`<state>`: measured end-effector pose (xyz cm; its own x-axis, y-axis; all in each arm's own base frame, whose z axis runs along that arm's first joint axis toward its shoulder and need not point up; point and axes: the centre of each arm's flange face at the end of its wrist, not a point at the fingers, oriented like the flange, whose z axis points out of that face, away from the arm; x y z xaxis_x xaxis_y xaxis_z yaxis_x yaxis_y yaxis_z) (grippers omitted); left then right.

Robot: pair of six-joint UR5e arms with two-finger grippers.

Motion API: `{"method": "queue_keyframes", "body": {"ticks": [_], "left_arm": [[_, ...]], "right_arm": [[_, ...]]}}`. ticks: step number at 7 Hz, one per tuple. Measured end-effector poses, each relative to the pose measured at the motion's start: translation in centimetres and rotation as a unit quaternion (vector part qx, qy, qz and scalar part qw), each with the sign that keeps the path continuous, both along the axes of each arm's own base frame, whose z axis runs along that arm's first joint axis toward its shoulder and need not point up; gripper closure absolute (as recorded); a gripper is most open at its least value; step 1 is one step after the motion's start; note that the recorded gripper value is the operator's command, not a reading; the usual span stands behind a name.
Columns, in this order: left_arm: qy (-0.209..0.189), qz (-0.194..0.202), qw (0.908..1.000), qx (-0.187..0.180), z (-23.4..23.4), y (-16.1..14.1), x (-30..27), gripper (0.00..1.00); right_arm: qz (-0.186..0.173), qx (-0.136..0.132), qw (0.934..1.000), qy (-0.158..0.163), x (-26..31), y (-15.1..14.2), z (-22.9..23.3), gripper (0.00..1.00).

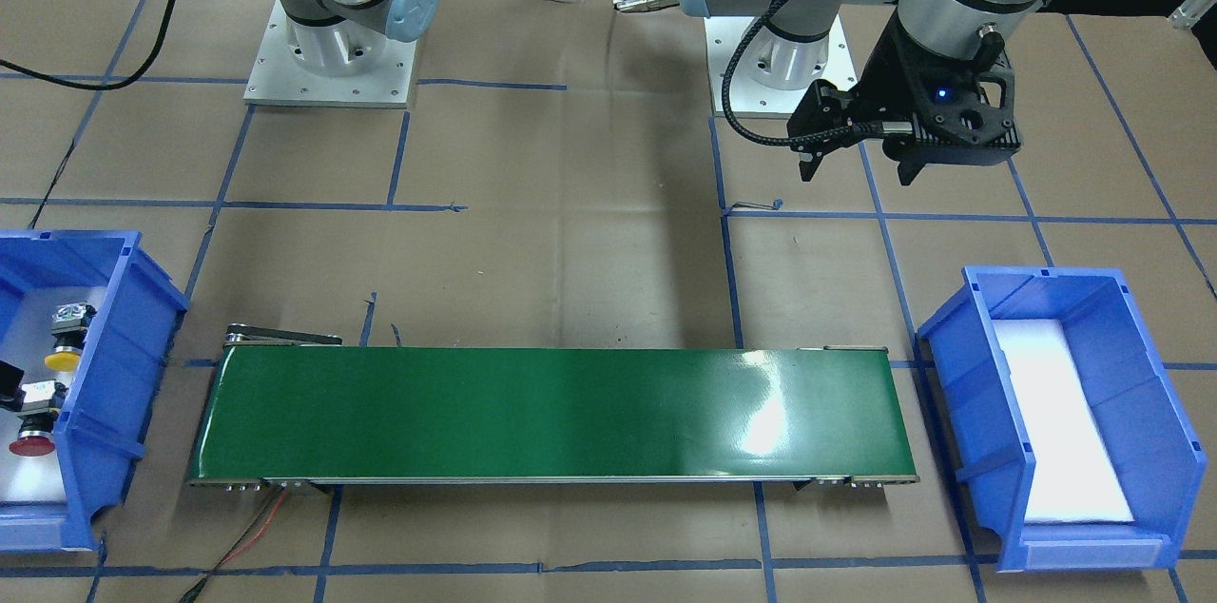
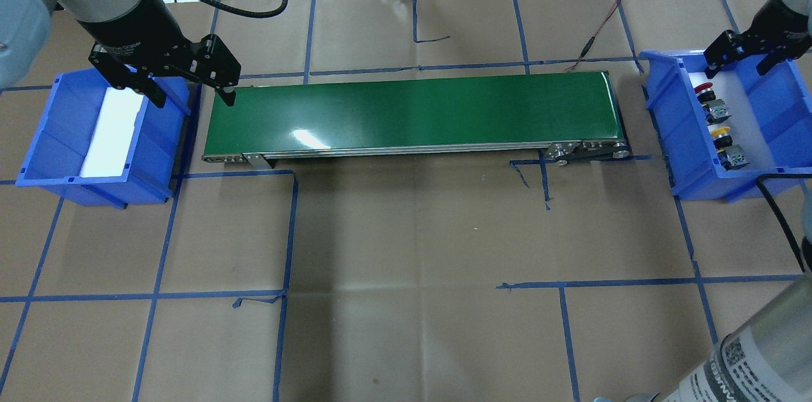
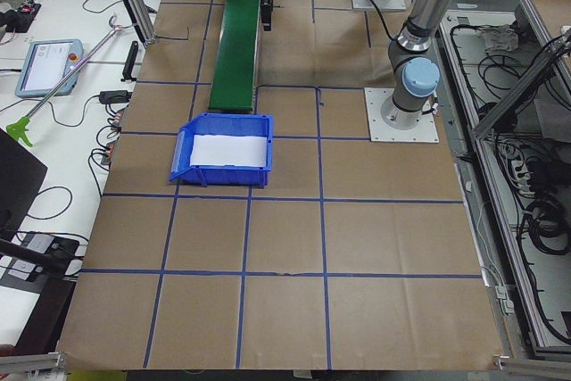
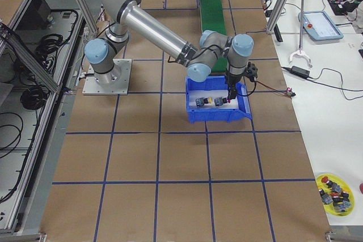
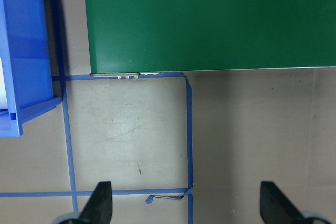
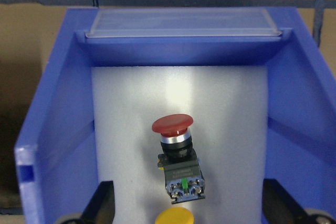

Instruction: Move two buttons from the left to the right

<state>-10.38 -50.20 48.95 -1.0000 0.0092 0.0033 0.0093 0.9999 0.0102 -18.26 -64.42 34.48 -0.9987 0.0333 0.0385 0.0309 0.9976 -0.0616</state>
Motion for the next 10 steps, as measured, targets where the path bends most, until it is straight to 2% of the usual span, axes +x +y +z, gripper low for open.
{"method": "queue_keyframes", "body": {"ticks": [2, 3, 4, 6, 7, 10], "left_arm": [[-0.001, 0.015, 0.9999, 0.000, 0.0, 0.0, 0.0, 0.00], [-0.001, 0.017, 0.9998, 0.000, 0.0, 0.0, 0.0, 0.00], [-0.001, 0.018, 0.9998, 0.000, 0.0, 0.0, 0.0, 0.00], [0.000, 0.017, 0.9999, 0.000, 0.0, 0.0, 0.0, 0.00], [0.000, 0.016, 0.9999, 0.000, 0.0, 0.0, 0.0, 0.00], [0.000, 0.012, 0.9999, 0.001, -0.1, -0.1, 0.0, 0.00]], "right_arm": [[-0.040, -0.017, 0.9990, -0.001, 5.9, 1.2, 6.2, 0.00], [-0.053, -0.022, 0.9983, -0.007, 11.0, 2.3, 9.2, 0.00], [-0.045, -0.023, 0.9986, -0.012, 17.2, 4.1, 12.2, 0.00], [0.010, -0.026, 0.9995, -0.017, 28.5, 8.8, 16.4, 0.00], [0.004, -0.019, 0.9996, -0.021, 30.8, 10.5, 16.8, 0.00], [-0.020, -0.001, 0.9994, -0.026, 32.2, 16.0, 16.2, 0.00]]}}
